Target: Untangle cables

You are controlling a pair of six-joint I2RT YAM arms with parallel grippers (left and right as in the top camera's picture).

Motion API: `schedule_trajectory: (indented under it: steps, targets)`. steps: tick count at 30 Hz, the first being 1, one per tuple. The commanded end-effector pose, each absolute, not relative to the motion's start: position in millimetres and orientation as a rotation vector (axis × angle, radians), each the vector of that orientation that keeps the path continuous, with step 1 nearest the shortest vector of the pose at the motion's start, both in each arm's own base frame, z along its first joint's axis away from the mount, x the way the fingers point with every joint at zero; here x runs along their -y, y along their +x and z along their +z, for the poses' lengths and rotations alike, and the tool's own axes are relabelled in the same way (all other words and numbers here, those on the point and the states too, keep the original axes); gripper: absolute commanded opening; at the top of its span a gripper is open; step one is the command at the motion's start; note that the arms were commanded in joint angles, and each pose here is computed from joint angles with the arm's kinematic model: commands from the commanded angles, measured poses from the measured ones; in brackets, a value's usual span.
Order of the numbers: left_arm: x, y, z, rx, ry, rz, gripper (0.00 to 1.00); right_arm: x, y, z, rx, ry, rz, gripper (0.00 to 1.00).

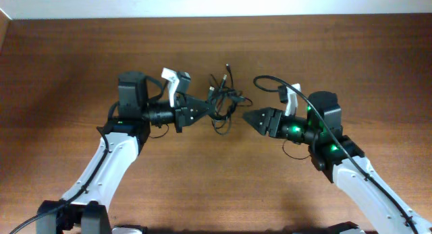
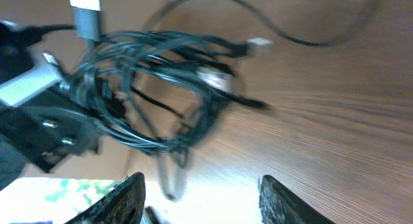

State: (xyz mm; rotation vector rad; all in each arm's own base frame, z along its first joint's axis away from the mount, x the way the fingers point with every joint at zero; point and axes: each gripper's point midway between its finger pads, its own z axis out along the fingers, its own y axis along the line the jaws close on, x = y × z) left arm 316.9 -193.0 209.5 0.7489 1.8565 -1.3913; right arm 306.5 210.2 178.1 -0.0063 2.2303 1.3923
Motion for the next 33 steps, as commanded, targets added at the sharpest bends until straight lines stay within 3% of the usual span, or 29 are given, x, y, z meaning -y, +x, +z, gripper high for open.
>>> schedule_trajectory:
  steps: [1,10,15,23,25,27,30,33]
  targets:
    - [208,301,230,-1.663,0.971,-1.337,0.00,-230,299,201,-2.192,-0.005,1.511,0.57]
    - [223,289,231,-1.599,1.063,-1.341,0.00,-230,314,209,-2.140,0.120,1.484,0.56]
    - [235,264,240,-1.516,1.145,-1.470,0.00,-221,331,204,-2.125,0.261,1.423,0.47]
    - [252,248,241,-1.480,1.210,-1.518,0.00,-247,329,208,-2.082,0.187,1.479,0.47]
    - [252,248,242,-1.474,1.212,-1.513,0.00,-249,327,207,-2.092,0.174,1.493,0.35]
    - [250,251,243,-1.465,1.212,-1.498,0.00,-250,324,204,-2.107,0.138,1.485,0.04]
    - [238,264,244,-1.478,1.170,-1.457,0.00,-242,324,192,-2.137,0.068,1.403,0.04]
    - [210,286,243,-1.515,1.080,-1.388,0.00,-208,332,151,-2.282,0.250,1.229,0.04]
